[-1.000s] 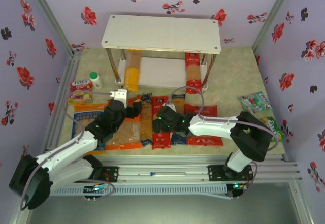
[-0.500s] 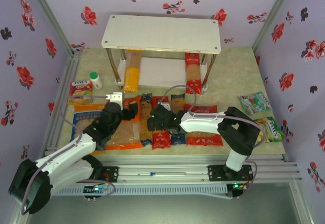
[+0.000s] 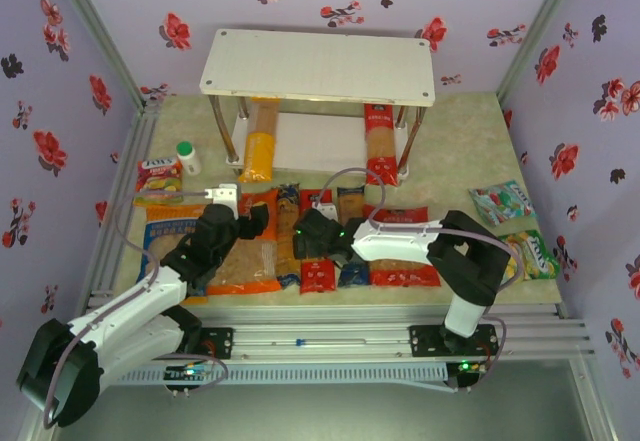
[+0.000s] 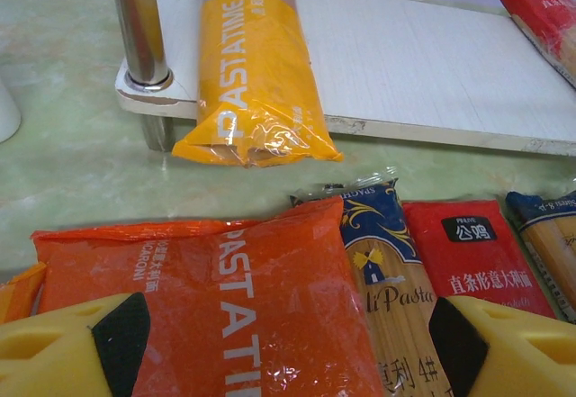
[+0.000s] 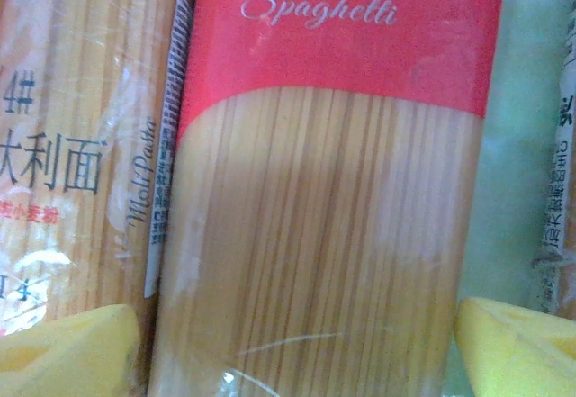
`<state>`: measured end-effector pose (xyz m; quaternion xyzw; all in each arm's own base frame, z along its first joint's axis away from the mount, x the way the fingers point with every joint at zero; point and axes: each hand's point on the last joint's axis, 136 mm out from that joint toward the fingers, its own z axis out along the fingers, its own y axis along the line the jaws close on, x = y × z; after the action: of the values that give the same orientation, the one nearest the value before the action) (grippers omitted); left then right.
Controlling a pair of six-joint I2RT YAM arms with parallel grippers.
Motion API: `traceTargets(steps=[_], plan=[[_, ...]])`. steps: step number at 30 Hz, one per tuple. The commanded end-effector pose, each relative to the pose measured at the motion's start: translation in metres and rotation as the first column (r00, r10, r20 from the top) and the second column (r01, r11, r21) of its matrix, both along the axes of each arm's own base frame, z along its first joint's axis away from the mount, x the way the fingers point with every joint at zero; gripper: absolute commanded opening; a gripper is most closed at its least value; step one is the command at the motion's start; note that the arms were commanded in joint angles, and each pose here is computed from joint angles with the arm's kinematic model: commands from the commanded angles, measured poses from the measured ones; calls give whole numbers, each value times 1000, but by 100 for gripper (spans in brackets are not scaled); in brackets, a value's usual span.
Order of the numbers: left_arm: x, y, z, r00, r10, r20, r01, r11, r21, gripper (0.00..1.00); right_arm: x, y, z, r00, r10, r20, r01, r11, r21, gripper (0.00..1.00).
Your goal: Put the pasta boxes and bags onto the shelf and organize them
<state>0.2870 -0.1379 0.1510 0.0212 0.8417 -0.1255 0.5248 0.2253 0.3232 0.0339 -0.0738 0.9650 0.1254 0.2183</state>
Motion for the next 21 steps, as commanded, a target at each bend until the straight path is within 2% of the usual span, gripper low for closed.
traceTargets(steps=[1,10,16,21], plan=[[0,1,3,1000,8,9,-7,999,-34,85,-22,-33,-21,996,-37,-75,28,992,-125,92],[-1,1,5,1000,3,18,-2,999,-48,85,-31,-15,-38,990,8,-142,-30,988,-150,92],[-1,1,6,1000,3,23,-2,999,-47,86,-32,-27,-50,987,-29,-161,-9,973,-230,92],[1,2,6,1000,5,27,-4,999,-47,86,-34,-37,-62,980,-55,-192,7,970,-242,82]])
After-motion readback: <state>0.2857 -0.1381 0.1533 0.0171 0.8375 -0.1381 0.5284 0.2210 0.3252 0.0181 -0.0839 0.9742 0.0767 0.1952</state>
